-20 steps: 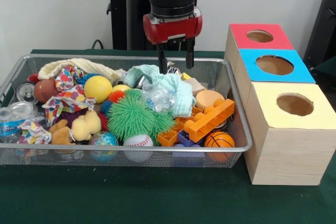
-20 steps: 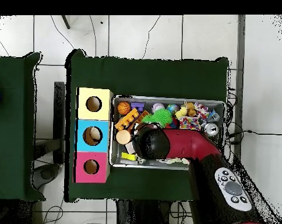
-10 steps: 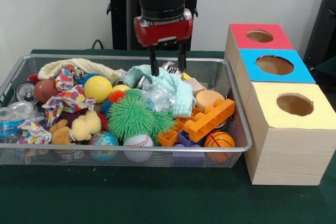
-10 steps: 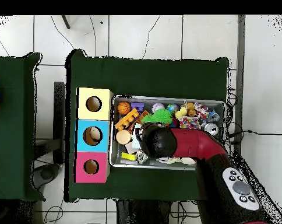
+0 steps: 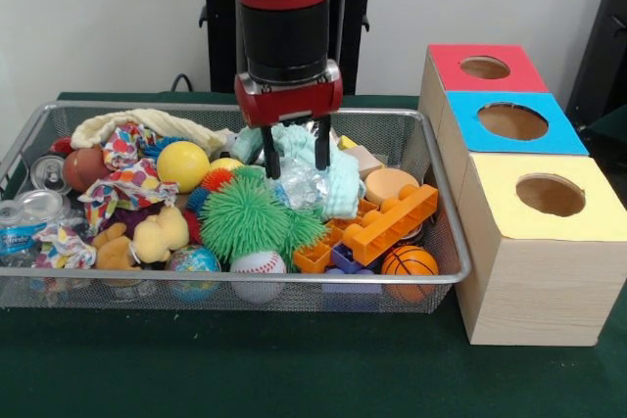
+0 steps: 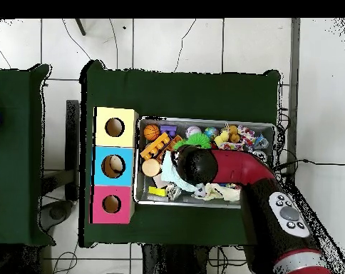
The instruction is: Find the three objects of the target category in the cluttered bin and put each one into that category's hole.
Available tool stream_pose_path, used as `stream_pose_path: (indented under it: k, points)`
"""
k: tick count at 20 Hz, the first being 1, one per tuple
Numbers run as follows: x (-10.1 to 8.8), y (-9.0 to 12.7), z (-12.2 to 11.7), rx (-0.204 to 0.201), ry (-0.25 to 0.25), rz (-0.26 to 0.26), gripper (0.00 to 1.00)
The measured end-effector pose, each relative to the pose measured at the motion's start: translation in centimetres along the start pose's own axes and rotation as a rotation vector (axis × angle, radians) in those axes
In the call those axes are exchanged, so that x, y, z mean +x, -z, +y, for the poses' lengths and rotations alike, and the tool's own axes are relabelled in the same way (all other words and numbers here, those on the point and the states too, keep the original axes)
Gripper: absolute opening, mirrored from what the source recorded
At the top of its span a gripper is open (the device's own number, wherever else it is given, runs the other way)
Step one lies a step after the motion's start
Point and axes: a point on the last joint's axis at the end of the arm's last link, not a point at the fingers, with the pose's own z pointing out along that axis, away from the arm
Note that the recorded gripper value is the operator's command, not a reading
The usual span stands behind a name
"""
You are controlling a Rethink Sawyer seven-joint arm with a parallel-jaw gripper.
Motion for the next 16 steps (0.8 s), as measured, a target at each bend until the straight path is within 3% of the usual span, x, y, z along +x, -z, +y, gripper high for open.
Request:
stream_pose_path:
  k: [8, 16]
  points:
    - [-1.3, -1.8, 0.6, 0.013, 0.027, 0.0, 1.0]
    - [-2.3, -2.5, -0.4, 0.022, 0.018, -0.013, 1.0]
